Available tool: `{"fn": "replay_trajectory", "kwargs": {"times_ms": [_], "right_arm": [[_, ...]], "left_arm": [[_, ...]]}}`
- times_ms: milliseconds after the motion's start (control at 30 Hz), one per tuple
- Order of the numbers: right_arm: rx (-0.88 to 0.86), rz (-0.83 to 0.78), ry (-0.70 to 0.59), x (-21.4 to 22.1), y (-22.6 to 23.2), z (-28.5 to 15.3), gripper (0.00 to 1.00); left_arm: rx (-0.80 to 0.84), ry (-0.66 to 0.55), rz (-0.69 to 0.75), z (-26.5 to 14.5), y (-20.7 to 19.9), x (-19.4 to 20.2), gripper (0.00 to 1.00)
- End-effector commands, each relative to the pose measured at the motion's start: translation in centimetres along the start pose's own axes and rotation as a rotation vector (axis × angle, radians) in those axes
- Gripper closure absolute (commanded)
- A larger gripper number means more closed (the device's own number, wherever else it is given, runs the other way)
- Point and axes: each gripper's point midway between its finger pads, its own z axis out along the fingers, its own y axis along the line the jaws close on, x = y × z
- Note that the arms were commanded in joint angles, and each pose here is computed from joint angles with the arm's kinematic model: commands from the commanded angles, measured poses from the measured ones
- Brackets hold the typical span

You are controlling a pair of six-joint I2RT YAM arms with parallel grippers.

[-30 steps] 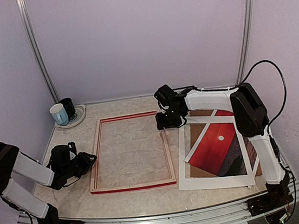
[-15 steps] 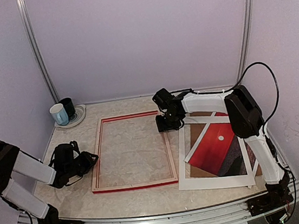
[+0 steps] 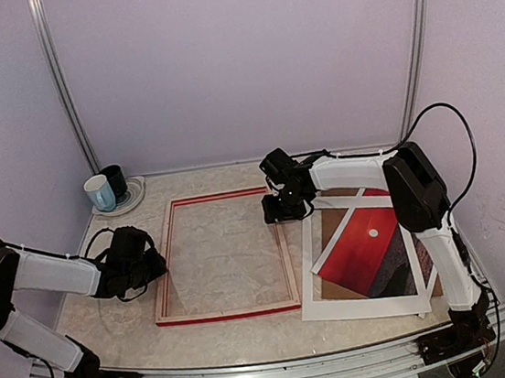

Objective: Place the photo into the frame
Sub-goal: Place the glass panel at the frame body, then press the glass panel into the frame body.

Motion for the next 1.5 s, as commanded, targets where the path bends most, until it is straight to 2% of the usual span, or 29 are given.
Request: {"fn": "replay_trajectory", "kwargs": {"times_ms": [0,67,267,533,700,1100,1233,1467], "right_arm": [[-0.077,-0.003,-0.084,-2.8,1.2,-5.4,0.45],[-0.076,0.004,-0.102,-3.0,0.7,-6.9,0.45],[-0.067,0.012,-0.118,-1.3,-1.0,-8.3,0.46],[-0.072,-0.029,-0.093,0.7,-1.8,-6.9,0.47],[-0.083,-0.044,-0.060,1.7,-1.8,-6.1,0.50],[-0.126,-0.069,-0.011,2.5,-0.5,-3.4,0.58],[-0.111,-0.072,-0.005,2.7,-0.6,-2.9,0.66],[-0.098,-0.072,0.014,3.6,-0.9,-2.1,0.67]], "left_arm": [[-0.135,-0.070,0.025,-1.4,0.8,-3.0,0.63],[-0.129,-0.085,0.006,-1.6,-0.1,-3.9,0.63],[-0.227,-0.043,0.094,0.1,-2.4,-5.0,0.64],[-0.319,-0.028,0.186,2.4,-4.3,-7.2,0.64],[-0.312,-0.035,0.196,3.1,-5.8,-9.2,0.64],[-0.324,0.022,0.213,5.8,-5.2,-10.7,0.64],[-0.336,0.040,0.230,6.8,-4.9,-10.7,0.64],[-0.329,0.074,0.237,8.2,-4.7,-10.4,0.64]]}}
